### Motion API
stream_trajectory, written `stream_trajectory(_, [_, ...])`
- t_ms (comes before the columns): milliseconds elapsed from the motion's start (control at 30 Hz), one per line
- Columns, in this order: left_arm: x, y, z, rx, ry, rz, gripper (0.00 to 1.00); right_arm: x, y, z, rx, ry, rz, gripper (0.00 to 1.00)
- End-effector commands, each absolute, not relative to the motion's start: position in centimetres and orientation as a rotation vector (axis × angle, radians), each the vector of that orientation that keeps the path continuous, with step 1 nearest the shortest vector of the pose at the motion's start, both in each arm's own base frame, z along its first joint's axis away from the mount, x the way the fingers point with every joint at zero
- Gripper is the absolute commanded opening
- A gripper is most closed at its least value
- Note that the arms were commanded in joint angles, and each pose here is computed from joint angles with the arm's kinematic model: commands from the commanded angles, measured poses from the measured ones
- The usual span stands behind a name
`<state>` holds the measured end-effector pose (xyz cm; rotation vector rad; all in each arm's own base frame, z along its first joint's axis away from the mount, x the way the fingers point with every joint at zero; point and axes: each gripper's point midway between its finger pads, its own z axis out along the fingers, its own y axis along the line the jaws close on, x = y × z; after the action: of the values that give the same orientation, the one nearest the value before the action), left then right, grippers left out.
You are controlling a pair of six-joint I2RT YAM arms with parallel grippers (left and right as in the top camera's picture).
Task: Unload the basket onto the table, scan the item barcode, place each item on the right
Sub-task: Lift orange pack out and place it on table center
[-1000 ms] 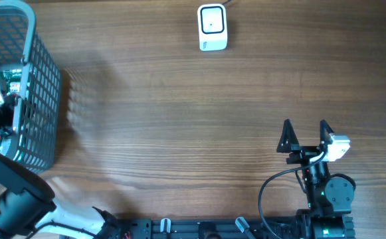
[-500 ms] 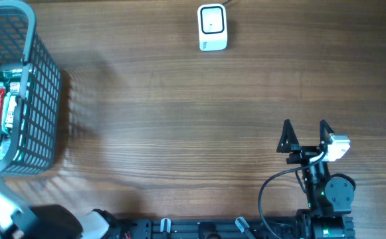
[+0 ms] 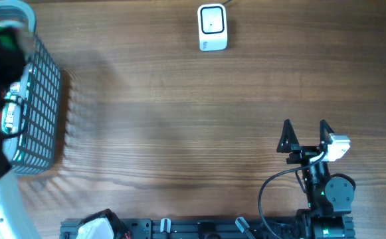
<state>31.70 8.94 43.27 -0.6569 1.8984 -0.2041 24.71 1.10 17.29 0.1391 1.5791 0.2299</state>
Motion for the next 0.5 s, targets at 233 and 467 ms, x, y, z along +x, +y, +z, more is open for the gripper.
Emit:
stream_trajectory(233, [34.8,-4.7,31.0,-0.628,2.364,-0.159,0.38,24.7,1.2,17.5,0.139,1.57,0.235,1.0])
stream_trajectory(467, [36.4,-15.1,20.8,-0.425,2.639,-0.121,0.36,24.7,1.2,17.5,0.139,1.57,0.235,1.0])
